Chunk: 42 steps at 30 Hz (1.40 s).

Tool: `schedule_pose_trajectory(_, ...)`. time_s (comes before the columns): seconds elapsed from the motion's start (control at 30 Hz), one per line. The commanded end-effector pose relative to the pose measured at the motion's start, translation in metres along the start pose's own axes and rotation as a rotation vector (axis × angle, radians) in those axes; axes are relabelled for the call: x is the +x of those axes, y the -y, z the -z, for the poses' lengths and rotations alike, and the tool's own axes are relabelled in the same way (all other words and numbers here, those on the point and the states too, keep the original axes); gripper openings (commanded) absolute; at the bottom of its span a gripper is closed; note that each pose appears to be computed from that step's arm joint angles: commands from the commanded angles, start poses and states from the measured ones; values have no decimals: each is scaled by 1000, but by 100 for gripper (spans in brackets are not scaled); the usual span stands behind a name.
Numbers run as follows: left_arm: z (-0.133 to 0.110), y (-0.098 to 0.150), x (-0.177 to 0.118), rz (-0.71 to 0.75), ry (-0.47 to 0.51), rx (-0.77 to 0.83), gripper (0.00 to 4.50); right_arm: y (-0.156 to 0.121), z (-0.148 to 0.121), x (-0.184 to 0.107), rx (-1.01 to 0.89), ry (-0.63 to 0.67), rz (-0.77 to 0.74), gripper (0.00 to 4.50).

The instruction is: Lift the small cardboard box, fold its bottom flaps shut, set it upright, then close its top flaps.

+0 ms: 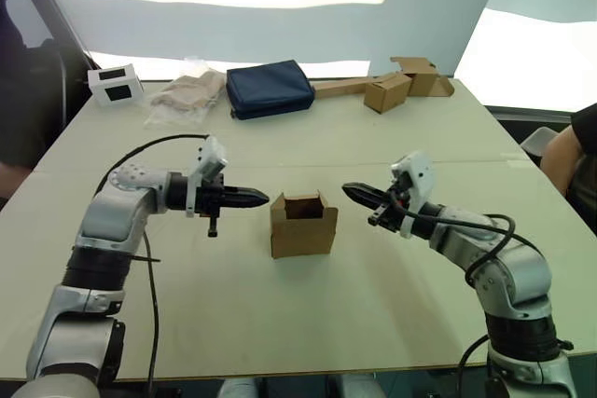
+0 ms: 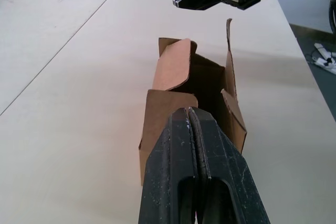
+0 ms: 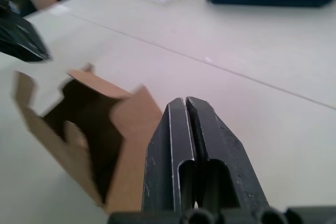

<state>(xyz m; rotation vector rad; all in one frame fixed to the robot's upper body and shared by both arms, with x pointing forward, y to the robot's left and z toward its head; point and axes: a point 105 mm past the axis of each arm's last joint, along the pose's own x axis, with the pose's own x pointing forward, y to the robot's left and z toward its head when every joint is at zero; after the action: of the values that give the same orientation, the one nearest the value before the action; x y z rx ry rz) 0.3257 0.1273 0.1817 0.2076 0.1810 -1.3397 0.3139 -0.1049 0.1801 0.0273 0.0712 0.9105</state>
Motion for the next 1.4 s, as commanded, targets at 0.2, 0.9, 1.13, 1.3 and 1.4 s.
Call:
schedule_pose_trajectory(0.2,10,2,12,-3,-11,21,2,-4,19,22,48,-11,-124,0)
schedule_pose_trajectory(0.9,23,2,25,-23,-12,16,2,8,-17,1,231,197,-116,0)
schedule_pose_trajectory(1.13,10,1,16,-46,39,-10,2,16,17,-3,247,96,-63,0)
schedule_pose_trajectory(1.3,13,1,11,-60,36,-24,2,19,22,5,250,93,-60,0)
schedule_pose_trajectory(1.4,18,-1,13,-69,27,-27,2,23,26,9,251,80,-56,0)
